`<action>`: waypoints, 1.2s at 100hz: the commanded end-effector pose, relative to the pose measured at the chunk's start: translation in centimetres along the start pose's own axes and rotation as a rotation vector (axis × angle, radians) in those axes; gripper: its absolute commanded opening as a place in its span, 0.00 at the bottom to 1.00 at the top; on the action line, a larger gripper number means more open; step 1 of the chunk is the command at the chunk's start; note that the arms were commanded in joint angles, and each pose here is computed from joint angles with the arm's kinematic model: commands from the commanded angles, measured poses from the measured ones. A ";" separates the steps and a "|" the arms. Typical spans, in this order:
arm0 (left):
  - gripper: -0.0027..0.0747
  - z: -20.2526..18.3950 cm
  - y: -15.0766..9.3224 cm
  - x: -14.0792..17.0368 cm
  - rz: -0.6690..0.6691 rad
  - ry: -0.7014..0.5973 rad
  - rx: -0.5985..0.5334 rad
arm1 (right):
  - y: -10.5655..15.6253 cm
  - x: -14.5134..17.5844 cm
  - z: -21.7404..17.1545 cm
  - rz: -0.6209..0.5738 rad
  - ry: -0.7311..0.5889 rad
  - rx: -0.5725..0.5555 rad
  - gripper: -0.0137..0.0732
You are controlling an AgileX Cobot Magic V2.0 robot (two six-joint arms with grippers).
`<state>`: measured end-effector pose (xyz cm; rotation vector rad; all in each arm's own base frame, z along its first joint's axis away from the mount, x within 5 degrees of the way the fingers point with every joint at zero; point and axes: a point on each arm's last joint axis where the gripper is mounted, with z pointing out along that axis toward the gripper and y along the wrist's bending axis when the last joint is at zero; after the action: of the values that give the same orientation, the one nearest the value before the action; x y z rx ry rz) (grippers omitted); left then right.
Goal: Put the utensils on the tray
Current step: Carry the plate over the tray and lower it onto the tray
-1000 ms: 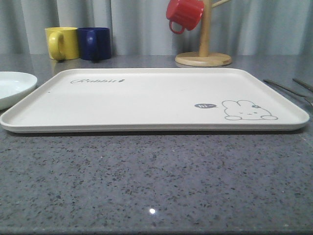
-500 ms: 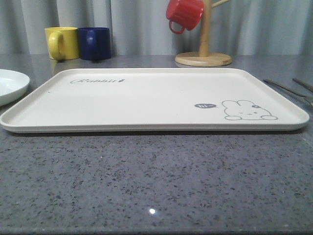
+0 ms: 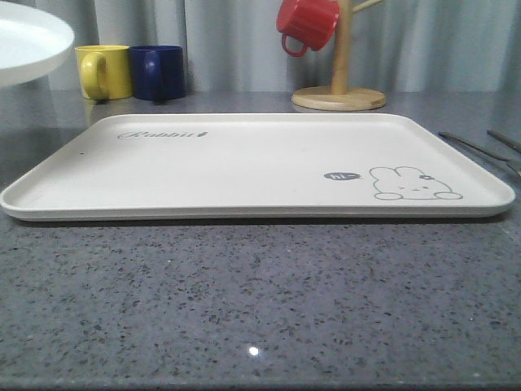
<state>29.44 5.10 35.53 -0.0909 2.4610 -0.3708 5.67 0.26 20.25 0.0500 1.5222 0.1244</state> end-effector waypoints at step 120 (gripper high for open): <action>0.01 13.5 -12.2 1.4 0.165 0.195 0.289 | 0.1 -0.9 -0.2 -0.009 -0.102 -0.004 0.08</action>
<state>36.27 -9.69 25.29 0.3138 2.6547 -0.6491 5.67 0.26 20.25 0.0500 1.5222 0.1244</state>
